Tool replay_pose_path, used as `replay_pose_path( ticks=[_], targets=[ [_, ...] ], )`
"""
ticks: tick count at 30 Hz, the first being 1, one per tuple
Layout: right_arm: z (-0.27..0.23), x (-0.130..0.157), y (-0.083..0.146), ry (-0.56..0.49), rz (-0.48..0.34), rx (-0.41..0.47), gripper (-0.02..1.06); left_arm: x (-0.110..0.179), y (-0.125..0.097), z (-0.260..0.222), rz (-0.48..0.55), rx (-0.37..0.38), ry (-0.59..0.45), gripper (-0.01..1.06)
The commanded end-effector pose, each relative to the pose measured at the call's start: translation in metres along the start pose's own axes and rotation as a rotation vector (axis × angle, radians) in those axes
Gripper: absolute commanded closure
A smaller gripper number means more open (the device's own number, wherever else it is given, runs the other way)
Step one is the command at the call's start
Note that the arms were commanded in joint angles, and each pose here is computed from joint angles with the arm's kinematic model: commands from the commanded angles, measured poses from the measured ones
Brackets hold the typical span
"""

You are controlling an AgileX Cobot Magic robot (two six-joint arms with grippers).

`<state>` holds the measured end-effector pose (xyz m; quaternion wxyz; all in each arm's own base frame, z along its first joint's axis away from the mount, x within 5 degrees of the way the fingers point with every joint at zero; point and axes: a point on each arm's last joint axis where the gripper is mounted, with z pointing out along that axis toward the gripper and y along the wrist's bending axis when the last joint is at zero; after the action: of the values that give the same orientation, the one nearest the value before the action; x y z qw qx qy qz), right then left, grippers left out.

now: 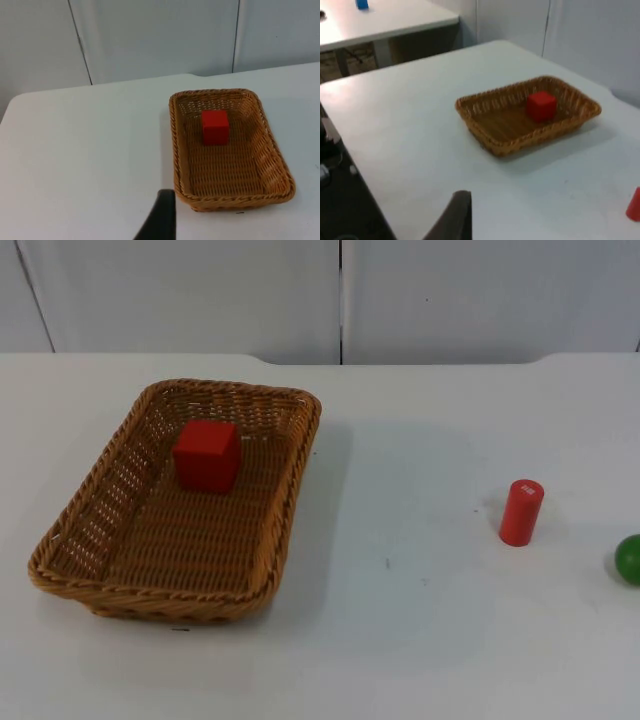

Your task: Pick up the basket with the left hand and place the object to the left of the red cylinder into the basket with the right hand.

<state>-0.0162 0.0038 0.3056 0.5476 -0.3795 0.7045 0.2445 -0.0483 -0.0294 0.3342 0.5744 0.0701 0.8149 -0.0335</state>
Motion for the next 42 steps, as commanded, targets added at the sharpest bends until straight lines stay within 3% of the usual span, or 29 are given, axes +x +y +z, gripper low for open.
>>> replay_pose_path(
  ticks=[1, 10, 15, 20, 25, 30, 34, 35, 36, 42],
  targets=[
    [-0.001, 0.005, 0.001, 0.045, 0.005, -0.004, 0.10, 0.001, 0.001, 0.002, -0.011, -0.007, 0.005, 0.22],
    [0.001, 0.013, -0.002, 0.115, 0.009, 0.031, 0.10, 0.014, 0.010, 0.024, -0.016, -0.053, 0.058, 0.22],
    [0.004, 0.018, -0.005, 0.153, 0.021, 0.053, 0.10, 0.037, 0.025, 0.052, -0.084, -0.167, 0.128, 0.22],
    [0.007, 0.025, -0.007, 0.202, 0.025, 0.073, 0.10, 0.043, 0.027, 0.058, -0.103, -0.173, 0.149, 0.22],
    [0.006, 0.025, -0.012, 0.200, 0.080, 0.139, 0.10, 0.043, 0.027, 0.058, -0.104, -0.171, 0.148, 0.22],
    [0.006, 0.025, -0.012, 0.201, 0.075, 0.138, 0.10, 0.043, 0.027, 0.058, -0.104, -0.171, 0.148, 0.22],
    [0.006, 0.025, -0.012, 0.201, 0.073, 0.138, 0.10, 0.043, 0.027, 0.058, -0.104, -0.171, 0.148, 0.16],
    [0.006, 0.025, -0.012, 0.201, 0.071, 0.138, 0.10, 0.043, 0.027, 0.058, -0.104, -0.171, 0.148, 0.04],
    [0.006, 0.025, -0.012, 0.201, 0.071, 0.138, 0.10, 0.043, 0.027, 0.058, -0.104, -0.171, 0.148, 0.00],
    [0.007, 0.025, -0.010, 0.198, 0.082, 0.121, 0.10, 0.043, 0.027, 0.058, -0.104, -0.171, 0.148, 0.00]
  ],
)
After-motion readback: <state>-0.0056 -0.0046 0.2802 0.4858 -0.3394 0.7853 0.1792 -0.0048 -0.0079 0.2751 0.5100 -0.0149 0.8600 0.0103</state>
